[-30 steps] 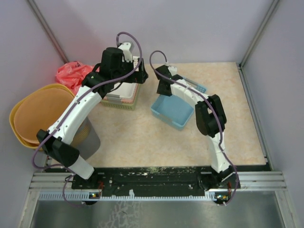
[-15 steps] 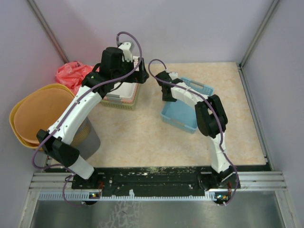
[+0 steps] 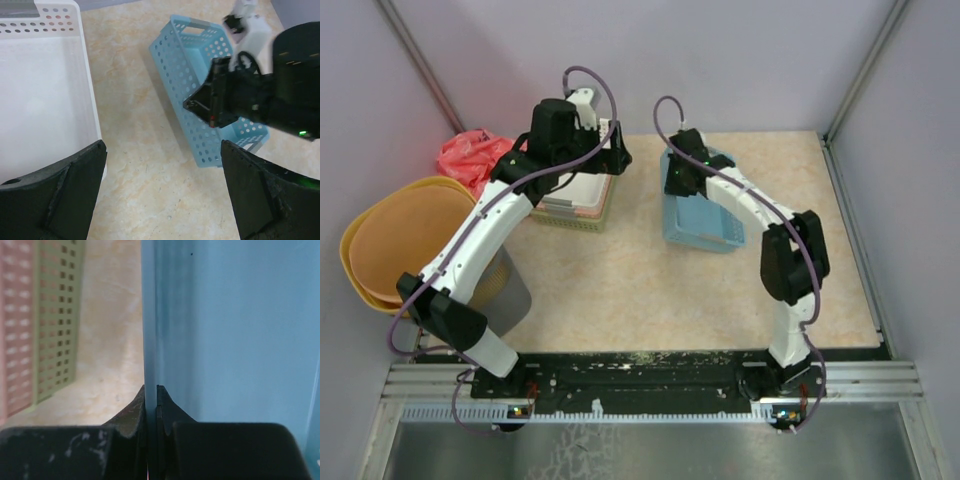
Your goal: Turn the large container upside down
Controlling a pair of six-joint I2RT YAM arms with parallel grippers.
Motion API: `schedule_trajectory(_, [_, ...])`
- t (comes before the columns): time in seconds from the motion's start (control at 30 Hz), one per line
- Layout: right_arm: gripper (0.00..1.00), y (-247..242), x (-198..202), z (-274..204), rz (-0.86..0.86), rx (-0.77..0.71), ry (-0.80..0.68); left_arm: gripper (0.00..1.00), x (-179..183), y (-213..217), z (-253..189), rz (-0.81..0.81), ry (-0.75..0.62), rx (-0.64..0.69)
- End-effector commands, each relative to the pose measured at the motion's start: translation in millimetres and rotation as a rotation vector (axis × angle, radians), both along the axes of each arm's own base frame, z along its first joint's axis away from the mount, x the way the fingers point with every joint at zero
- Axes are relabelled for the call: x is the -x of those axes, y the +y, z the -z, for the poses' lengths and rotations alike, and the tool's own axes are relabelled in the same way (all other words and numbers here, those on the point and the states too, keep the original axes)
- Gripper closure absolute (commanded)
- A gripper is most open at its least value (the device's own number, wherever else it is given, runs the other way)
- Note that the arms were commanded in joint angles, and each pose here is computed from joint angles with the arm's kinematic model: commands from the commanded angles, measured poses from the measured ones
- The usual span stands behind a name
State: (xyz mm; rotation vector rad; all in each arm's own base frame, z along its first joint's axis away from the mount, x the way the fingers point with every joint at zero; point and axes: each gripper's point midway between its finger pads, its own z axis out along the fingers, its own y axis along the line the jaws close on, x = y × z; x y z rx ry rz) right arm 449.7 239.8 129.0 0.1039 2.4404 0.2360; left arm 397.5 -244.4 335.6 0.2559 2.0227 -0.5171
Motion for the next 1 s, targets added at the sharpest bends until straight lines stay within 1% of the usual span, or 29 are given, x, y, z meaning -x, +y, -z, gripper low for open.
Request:
schedule_trajectory(0.0, [1.00,24,-10,-119,-0.203,-0.459,-0.227,0.01,-2,17,-28,-0.036,-0.062,0.022])
schedule_trajectory(0.07, [1.00,31,-4,-152,-0.288,-0.641,-0.269,0.01,-3,22,-33,-0.045,-0.070,0.026])
schedule_trajectory(0.2, [1.00,41,2,-191,-0.406,-0.884,-0.304,0.01,-4,26,-36,-0.051,-0.075,0.034])
schedule_trajectory(0.4, [1.00,52,8,-209,-0.515,-1.215,-0.274,0.01,-6,25,-31,-0.045,-0.060,0.039])
schedule_trajectory(0.5, [1.00,53,5,-202,-0.517,-1.332,-0.213,0.00,-8,25,-30,-0.046,-0.058,0.037])
schedule_trajectory(0.57, [1.00,51,-2,-191,-0.496,-1.359,-0.186,0.01,-8,26,-30,-0.046,-0.058,0.035])
schedule_trajectory(0.7, [1.00,41,-15,-154,-0.399,-1.336,-0.128,0.01,-9,26,-28,-0.045,-0.054,0.035])
schedule_trajectory(0.8, [1.00,33,-19,-140,-0.371,-1.335,-0.109,0.01,-9,27,-25,-0.045,-0.047,0.031])
schedule_trajectory(0.97, [1.00,10,-22,-125,-0.323,-1.378,-0.083,0.01,-8,27,-24,-0.043,-0.047,0.027])
